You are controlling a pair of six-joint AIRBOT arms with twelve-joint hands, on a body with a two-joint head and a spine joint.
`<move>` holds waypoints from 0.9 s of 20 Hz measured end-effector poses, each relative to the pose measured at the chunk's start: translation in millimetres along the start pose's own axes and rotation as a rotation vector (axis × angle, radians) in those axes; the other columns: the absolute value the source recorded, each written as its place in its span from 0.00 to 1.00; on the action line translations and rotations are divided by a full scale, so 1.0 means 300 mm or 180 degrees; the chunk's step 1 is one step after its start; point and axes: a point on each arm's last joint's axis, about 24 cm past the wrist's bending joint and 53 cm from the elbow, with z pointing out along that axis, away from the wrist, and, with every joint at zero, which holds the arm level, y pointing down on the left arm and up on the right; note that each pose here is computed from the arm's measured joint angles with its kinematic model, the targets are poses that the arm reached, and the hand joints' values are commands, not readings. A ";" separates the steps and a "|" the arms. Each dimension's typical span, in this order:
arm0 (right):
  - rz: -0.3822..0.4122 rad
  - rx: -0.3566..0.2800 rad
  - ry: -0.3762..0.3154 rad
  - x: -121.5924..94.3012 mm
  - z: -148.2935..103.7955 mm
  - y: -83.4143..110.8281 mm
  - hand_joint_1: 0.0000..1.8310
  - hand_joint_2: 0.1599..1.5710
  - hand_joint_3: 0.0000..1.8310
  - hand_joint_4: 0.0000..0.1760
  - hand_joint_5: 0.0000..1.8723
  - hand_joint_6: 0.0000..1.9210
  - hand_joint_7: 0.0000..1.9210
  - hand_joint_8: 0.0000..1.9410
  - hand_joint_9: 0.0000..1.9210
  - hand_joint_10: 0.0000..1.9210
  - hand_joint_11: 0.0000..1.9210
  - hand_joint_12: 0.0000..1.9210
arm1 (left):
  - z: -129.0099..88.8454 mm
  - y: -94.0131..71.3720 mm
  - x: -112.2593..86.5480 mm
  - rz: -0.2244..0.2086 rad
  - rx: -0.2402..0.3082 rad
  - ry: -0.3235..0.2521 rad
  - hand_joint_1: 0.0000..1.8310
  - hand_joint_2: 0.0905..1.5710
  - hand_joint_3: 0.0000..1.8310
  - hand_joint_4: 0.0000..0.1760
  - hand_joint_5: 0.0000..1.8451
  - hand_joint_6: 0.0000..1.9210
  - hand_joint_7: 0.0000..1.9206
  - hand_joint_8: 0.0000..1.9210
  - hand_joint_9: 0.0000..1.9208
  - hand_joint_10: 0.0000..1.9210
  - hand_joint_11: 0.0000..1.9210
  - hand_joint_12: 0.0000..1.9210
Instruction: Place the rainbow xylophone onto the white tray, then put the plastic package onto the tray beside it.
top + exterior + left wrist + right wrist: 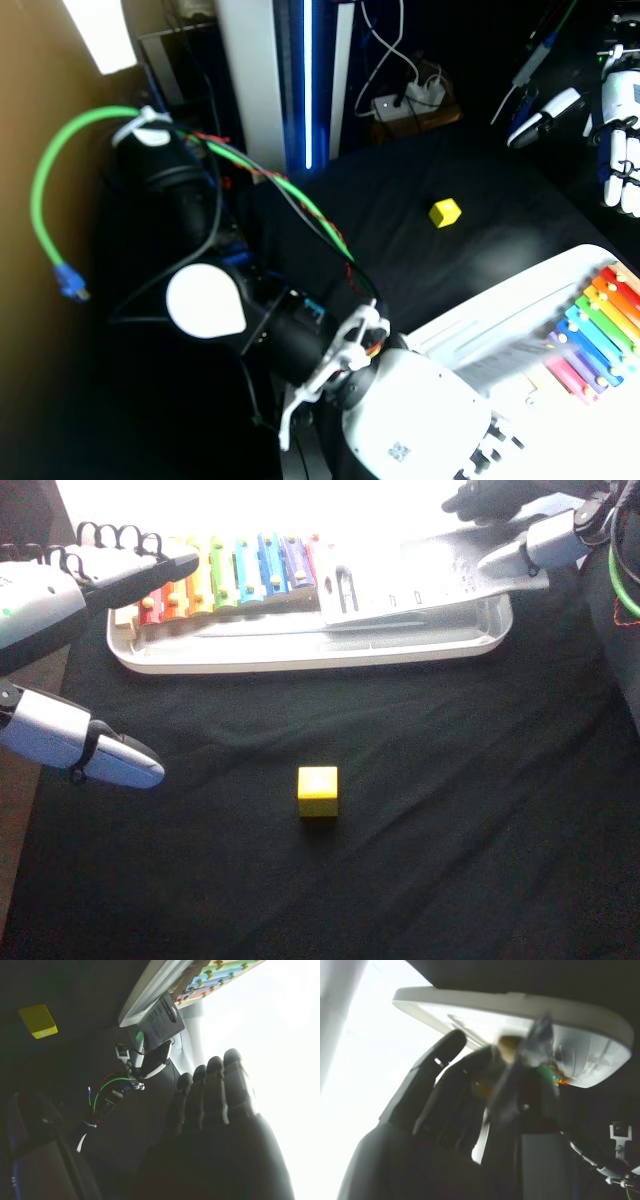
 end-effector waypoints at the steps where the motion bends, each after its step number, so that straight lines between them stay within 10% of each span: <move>1: 0.0003 0.0001 0.0003 0.001 0.000 0.000 0.53 0.49 0.00 0.61 0.13 0.00 0.21 0.00 0.19 0.00 0.04 0.45 | 0.000 0.000 0.002 -0.0002 0.0000 0.0003 0.39 0.39 0.00 0.00 0.00 0.00 0.00 0.00 0.00 0.00 0.00 0.00; 2: 0.0002 0.0002 0.0004 0.001 0.000 0.000 0.51 0.46 0.00 0.90 0.07 0.00 0.16 0.00 0.14 0.00 0.01 0.50 | 0.000 0.000 0.002 -0.0002 0.0002 0.0003 0.39 0.39 0.00 0.00 0.00 0.00 0.00 0.00 0.00 0.00 0.00 0.00; 3: 0.0004 0.0000 0.0004 0.001 0.000 0.000 0.50 0.43 0.00 0.98 0.03 0.00 0.13 0.00 0.11 0.00 0.00 0.51 | -0.001 0.001 0.004 0.0000 0.0000 0.0009 0.38 0.39 0.00 0.00 0.00 0.00 0.00 0.00 0.00 0.00 0.00 0.00; 11: 0.0032 -0.0078 0.0034 0.003 -0.007 0.019 0.44 0.38 0.00 1.00 0.00 0.00 0.00 0.00 0.00 0.00 0.00 0.38 | 0.003 -0.004 0.015 -0.0014 0.0012 0.0022 0.37 0.39 0.00 0.00 0.00 0.00 0.00 0.00 0.00 0.00 0.00 0.00; 18: 0.0162 -0.0640 0.0287 0.074 -0.048 0.175 0.40 0.31 0.00 1.00 0.00 0.00 0.00 0.00 0.00 0.00 0.00 0.13 | 0.003 0.004 -0.007 -0.0109 -0.0005 -0.0082 0.39 0.40 0.01 0.10 0.00 0.00 0.00 0.00 0.00 0.00 0.00 0.00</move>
